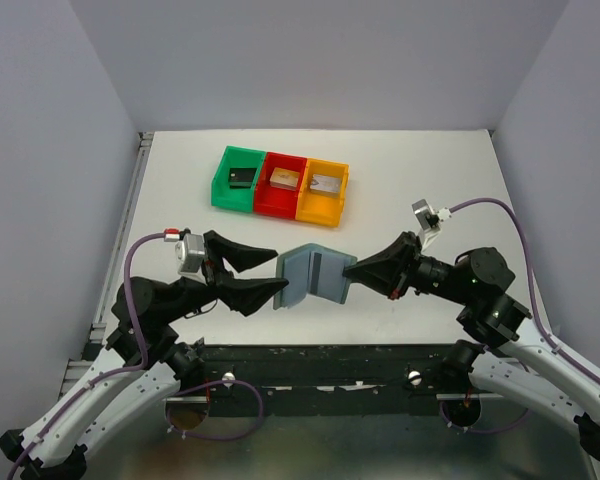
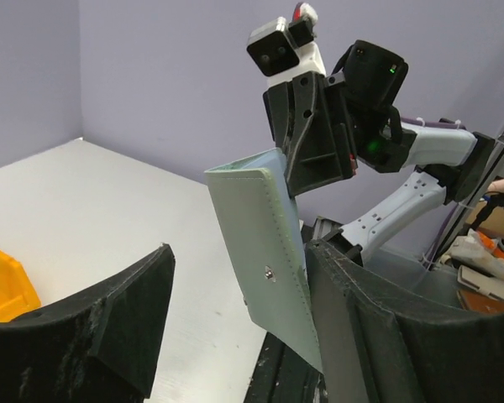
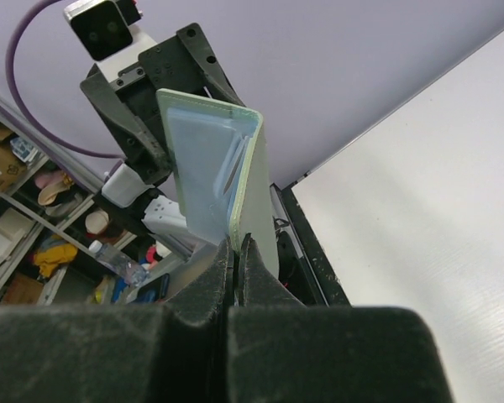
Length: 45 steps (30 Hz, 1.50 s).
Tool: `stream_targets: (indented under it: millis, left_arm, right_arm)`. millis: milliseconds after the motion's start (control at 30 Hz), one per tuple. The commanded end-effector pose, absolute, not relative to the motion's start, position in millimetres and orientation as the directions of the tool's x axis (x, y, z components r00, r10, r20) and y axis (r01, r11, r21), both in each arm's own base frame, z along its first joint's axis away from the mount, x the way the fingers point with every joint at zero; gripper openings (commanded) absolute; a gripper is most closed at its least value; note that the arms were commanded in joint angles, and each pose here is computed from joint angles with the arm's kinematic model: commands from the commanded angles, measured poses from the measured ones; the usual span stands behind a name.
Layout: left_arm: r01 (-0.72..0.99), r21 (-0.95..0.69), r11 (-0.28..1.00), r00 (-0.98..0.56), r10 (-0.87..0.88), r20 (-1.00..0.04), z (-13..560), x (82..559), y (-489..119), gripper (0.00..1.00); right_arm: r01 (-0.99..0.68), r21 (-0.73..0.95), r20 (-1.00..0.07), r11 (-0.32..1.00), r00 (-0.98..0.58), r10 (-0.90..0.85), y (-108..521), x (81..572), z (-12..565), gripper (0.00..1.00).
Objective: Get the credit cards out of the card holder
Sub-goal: Open the card holder, then place the card holder at the center of the board.
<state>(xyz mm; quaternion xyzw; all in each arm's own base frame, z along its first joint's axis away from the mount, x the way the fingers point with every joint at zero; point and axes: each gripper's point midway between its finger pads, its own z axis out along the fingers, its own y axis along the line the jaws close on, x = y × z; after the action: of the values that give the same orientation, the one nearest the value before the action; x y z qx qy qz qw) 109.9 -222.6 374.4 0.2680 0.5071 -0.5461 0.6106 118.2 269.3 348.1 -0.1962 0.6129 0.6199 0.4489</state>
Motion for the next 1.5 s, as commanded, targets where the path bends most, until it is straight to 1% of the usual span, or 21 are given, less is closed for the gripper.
stream_targets:
  millis: [0, 100, 200, 433, 533, 633, 700, 733, 867, 933, 1033, 1167, 1267, 1333, 1467]
  left_arm:
    - [0.925, -0.232, 0.302, -0.118, -0.354, -0.928, 363.8, 118.0, -222.9, 0.72]
    - [0.920, -0.237, 0.313, -0.122, -0.347, -0.930, 359.5, 121.3, -223.7, 0.68]
    - [0.915, -0.236, 0.327, -0.113, -0.352, -0.929, 360.1, 122.5, -221.5, 0.67]
    - [0.911, -0.218, 0.350, -0.089, -0.351, -0.932, 364.5, 120.7, -214.9, 0.67]
    - [0.911, -0.213, 0.353, -0.077, -0.361, -0.929, 367.1, 118.3, -211.4, 0.70]
    - [0.915, -0.209, 0.345, -0.073, -0.368, -0.927, 369.8, 114.7, -209.6, 0.71]
    - [0.925, -0.202, 0.323, -0.073, -0.370, -0.926, 371.6, 110.1, -210.5, 0.68]
    - [0.931, -0.199, 0.306, -0.076, -0.370, -0.926, 372.6, 107.2, -211.6, 0.65]
    - [0.945, -0.190, 0.266, -0.078, -0.383, -0.920, 377.4, 99.7, -213.1, 0.43]
    - [0.950, -0.190, 0.249, -0.083, -0.385, -0.919, 377.3, 97.0, -214.3, 0.35]
    - [0.955, -0.188, 0.227, -0.086, -0.397, -0.914, 380.4, 93.2, -214.6, 0.34]
    - [0.964, -0.185, 0.190, -0.095, -0.405, -0.909, 383.9, 87.2, -216.1, 0.42]
    - [0.969, -0.183, 0.164, -0.104, -0.400, -0.911, 384.1, 84.4, -219.1, 0.43]
    - [0.971, -0.185, 0.152, -0.113, -0.391, -0.913, 381.7, 84.0, -221.4, 0.40]
    - [0.973, -0.186, 0.136, -0.119, -0.392, -0.912, 380.4, 83.0, -223.5, 0.28]
  right_arm:
    - [-0.830, 0.551, -0.799, 0.089, -0.494, 0.343, 267.3, 109.2, 367.8, 0.00]
    - [-0.833, 0.547, -0.800, 0.081, -0.492, 0.344, 266.7, 107.3, 370.2, 0.00]
    - [-0.835, 0.545, -0.801, 0.081, -0.489, 0.345, 265.9, 106.7, 370.6, 0.00]
    - [-0.836, 0.542, -0.802, 0.081, -0.487, 0.346, 265.6, 106.7, 370.1, 0.00]
    - [-0.836, 0.543, -0.802, 0.078, -0.488, 0.344, 266.0, 106.5, 369.7, 0.00]
    - [-0.839, 0.539, -0.803, 0.071, -0.487, 0.343, 266.5, 106.2, 369.5, 0.00]
    - [-0.838, 0.541, -0.801, 0.070, -0.489, 0.344, 267.1, 107.1, 369.3, 0.00]
    - [-0.837, 0.542, -0.801, 0.070, -0.490, 0.343, 267.2, 107.2, 368.3, 0.00]
    - [-0.835, 0.545, -0.800, 0.071, -0.493, 0.343, 267.6, 108.3, 366.0, 0.00]
    - [-0.834, 0.547, -0.799, 0.072, -0.494, 0.344, 267.6, 108.8, 365.3, 0.00]
    - [-0.835, 0.545, -0.800, 0.073, -0.492, 0.344, 267.3, 108.8, 364.9, 0.00]
    - [-0.830, 0.553, -0.797, 0.078, -0.499, 0.340, 267.9, 111.2, 360.5, 0.00]
    - [-0.830, 0.553, -0.797, 0.075, -0.500, 0.339, 268.2, 110.9, 360.3, 0.00]
    - [-0.830, 0.552, -0.797, 0.074, -0.499, 0.341, 267.7, 110.9, 361.1, 0.00]
    - [-0.832, 0.551, -0.797, 0.074, -0.497, 0.344, 266.9, 110.7, 361.1, 0.00]
